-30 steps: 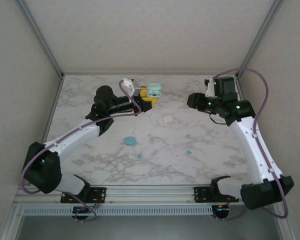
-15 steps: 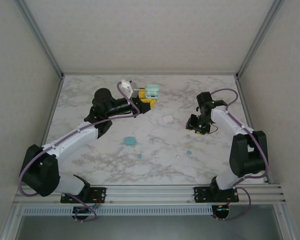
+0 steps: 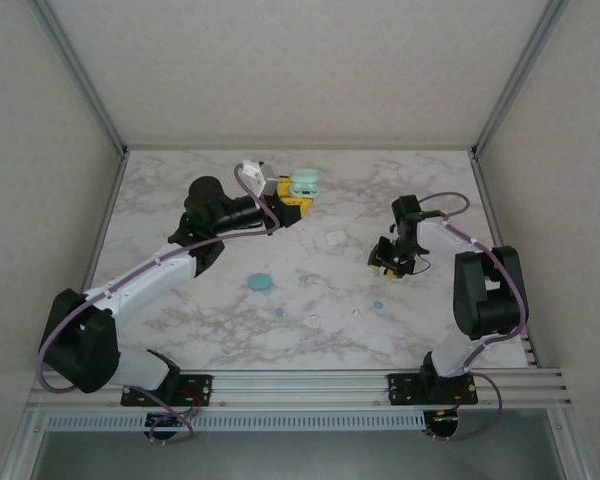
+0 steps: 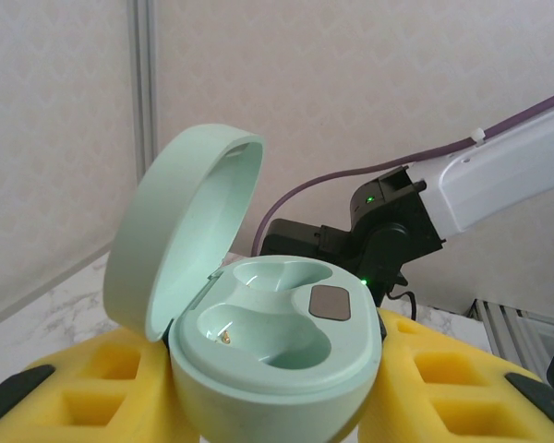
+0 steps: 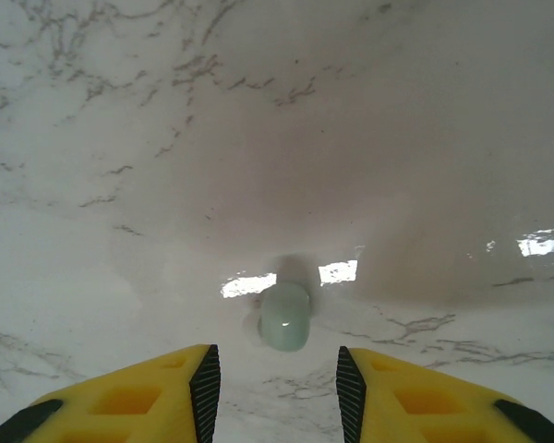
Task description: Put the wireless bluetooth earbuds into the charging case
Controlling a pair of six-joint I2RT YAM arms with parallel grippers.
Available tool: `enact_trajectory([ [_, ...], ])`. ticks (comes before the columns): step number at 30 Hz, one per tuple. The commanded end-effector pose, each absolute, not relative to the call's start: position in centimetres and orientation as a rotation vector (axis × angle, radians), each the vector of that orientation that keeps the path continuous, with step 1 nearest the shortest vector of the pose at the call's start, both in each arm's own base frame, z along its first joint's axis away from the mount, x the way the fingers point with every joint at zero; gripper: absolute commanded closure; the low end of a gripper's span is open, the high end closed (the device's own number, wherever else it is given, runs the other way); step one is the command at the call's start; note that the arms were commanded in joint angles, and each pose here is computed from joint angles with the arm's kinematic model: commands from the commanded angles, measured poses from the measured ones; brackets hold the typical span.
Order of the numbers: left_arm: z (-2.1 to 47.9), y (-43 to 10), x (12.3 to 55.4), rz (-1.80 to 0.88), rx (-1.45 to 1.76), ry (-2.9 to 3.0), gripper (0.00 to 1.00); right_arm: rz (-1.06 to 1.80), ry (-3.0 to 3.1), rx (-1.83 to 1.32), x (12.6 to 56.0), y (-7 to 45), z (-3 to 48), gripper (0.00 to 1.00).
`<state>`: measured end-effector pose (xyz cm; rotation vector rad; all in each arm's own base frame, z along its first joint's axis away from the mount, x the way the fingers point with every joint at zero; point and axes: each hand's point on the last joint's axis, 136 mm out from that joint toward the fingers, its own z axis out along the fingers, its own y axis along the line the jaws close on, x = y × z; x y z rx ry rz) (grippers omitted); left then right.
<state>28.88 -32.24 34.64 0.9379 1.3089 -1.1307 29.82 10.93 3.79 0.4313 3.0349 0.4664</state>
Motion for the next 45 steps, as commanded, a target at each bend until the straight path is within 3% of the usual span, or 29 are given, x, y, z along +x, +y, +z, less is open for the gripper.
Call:
enact_trajectory([
  [1,36.7,-32.1,28.2,-1.127,0.940,1.243,0.67,0.505,3.057,0.451,29.6,11.2,2.9,0.58],
  [24,36.3,-32.2,28.2,-1.116,0.949,1.263,0.67,0.708,3.059,0.385,29.8,13.7,2.2,0.61],
  [45,36.4,-31.8,28.0,-1.093,0.947,1.272,0.67,0.660,3.050,0.322,31.7,15.4,2.7,0.65],
])
